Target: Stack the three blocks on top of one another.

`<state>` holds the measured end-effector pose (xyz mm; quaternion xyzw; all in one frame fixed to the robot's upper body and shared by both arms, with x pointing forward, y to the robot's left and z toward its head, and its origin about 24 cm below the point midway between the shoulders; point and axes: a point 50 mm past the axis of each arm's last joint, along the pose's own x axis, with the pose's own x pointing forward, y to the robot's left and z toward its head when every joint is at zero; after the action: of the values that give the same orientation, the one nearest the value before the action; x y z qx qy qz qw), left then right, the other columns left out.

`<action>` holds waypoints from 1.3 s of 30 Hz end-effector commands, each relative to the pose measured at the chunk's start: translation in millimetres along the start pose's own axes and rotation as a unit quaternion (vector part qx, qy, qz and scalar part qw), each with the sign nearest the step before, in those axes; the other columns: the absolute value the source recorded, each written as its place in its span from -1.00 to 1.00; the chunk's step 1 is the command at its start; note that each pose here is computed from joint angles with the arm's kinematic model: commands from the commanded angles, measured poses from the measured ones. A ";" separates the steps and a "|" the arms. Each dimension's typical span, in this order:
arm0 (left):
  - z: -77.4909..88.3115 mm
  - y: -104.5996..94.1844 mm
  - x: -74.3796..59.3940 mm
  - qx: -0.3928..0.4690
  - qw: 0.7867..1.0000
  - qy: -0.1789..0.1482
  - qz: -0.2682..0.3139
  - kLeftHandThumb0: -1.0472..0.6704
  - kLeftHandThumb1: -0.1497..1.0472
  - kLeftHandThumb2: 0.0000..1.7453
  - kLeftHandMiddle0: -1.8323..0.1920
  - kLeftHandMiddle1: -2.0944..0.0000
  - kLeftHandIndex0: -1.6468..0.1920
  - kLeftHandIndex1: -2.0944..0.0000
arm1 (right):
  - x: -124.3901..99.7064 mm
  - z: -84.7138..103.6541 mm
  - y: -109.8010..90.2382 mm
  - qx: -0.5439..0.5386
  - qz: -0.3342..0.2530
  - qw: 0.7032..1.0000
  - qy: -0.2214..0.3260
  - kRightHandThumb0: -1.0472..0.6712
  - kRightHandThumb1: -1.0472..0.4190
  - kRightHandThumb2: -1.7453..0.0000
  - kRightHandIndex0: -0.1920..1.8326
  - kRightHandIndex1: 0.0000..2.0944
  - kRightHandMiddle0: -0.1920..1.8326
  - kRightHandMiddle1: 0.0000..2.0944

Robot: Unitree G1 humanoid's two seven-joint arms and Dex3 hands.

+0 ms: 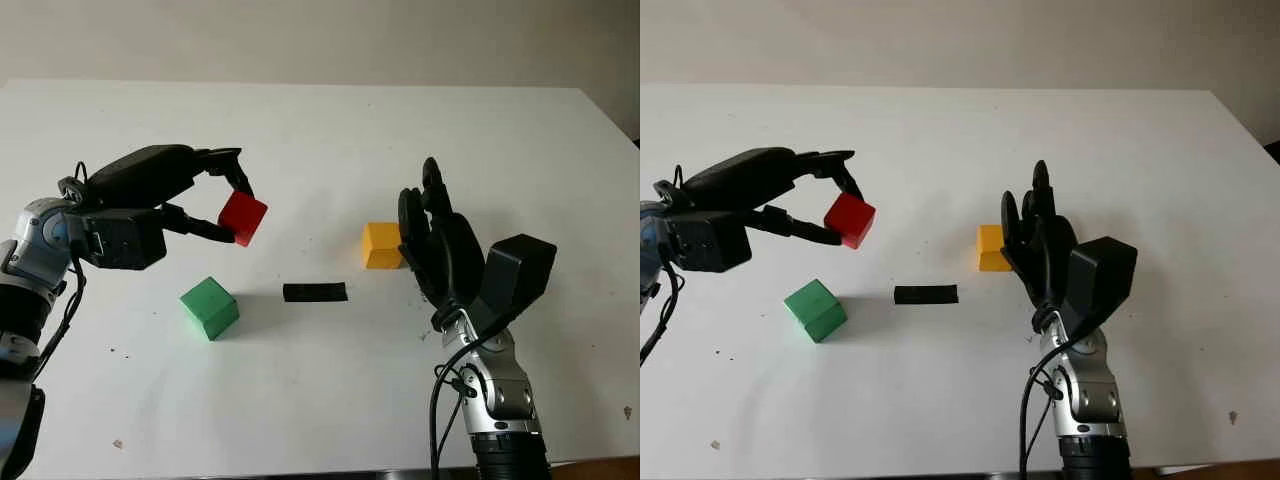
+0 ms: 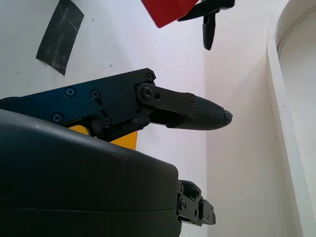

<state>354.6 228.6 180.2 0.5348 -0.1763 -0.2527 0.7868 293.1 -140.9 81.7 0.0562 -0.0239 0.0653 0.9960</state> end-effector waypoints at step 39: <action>86.2 -103.8 -13.5 -0.066 0.982 0.019 0.174 -0.26 1.00 -0.85 0.64 0.96 0.71 -0.89 | -2.1 -1.0 6.3 0.007 -0.004 1.000 -0.003 -0.48 -1.00 0.36 -1.00 -1.00 -1.00 -1.00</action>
<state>277.5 144.3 115.0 0.4525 -0.2290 -0.1131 0.8544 291.4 -134.6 78.3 0.0638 -0.0168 0.0623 0.9959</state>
